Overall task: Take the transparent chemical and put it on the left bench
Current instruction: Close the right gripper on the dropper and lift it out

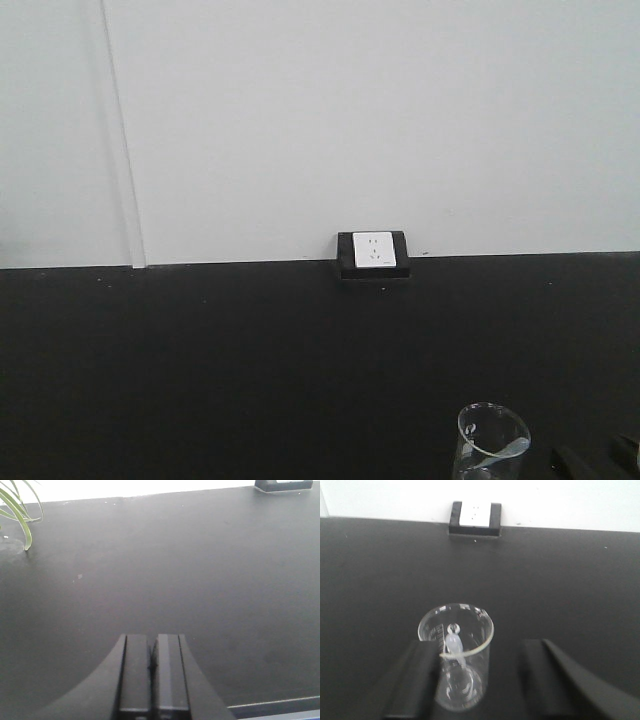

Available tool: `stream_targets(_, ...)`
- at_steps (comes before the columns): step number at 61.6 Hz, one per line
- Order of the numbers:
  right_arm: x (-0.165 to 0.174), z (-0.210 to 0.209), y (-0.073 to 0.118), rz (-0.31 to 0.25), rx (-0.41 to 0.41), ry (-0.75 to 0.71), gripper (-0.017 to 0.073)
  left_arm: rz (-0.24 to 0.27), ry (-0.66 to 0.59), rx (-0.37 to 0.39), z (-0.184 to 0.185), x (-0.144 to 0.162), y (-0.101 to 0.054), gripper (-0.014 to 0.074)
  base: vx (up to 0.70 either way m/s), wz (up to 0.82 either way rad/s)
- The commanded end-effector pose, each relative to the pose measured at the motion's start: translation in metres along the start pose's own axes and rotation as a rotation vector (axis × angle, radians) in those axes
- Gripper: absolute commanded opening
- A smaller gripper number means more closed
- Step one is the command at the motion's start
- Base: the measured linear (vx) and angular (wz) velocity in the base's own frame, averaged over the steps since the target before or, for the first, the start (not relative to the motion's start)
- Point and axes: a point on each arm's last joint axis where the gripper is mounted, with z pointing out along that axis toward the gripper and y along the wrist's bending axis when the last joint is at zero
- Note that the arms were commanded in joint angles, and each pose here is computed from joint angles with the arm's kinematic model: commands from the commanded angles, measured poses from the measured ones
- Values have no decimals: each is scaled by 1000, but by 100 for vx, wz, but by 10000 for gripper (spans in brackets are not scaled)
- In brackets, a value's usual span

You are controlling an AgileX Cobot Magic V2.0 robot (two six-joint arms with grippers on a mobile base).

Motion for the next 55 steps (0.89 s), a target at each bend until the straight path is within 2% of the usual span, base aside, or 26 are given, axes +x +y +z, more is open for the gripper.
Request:
stream_targets(1, -20, 9, 1, 4, -23, -191, 545, -9, -81, -2, -1, -3, 0, -3, 0, 0)
stream_targets(12, -13, 29, 2, 12, -47, -252, 556, -9, -81, -2, -1, -3, 0, -3, 0, 0)
stream_targets(26, 0, 66, 8, -34, -126, -170, 548, -9, -81, -2, -1, -3, 0, -3, 0, 0)
stream_targets(38, 17, 76, 8, -2, -127, -99, 539, -9, -81, -2, -1, -3, 0, -3, 0, 0)
stream_targets(45, 19, 77, 8, -2, -129, -89, 487, -9, -81, -2, -1, -3, 0, -3, 0, 0)
stream_targets(55, 16, 77, 8, 0, -133, -124, 333, -9, -81, -2, -1, -3, 0, -3, 0, 0)
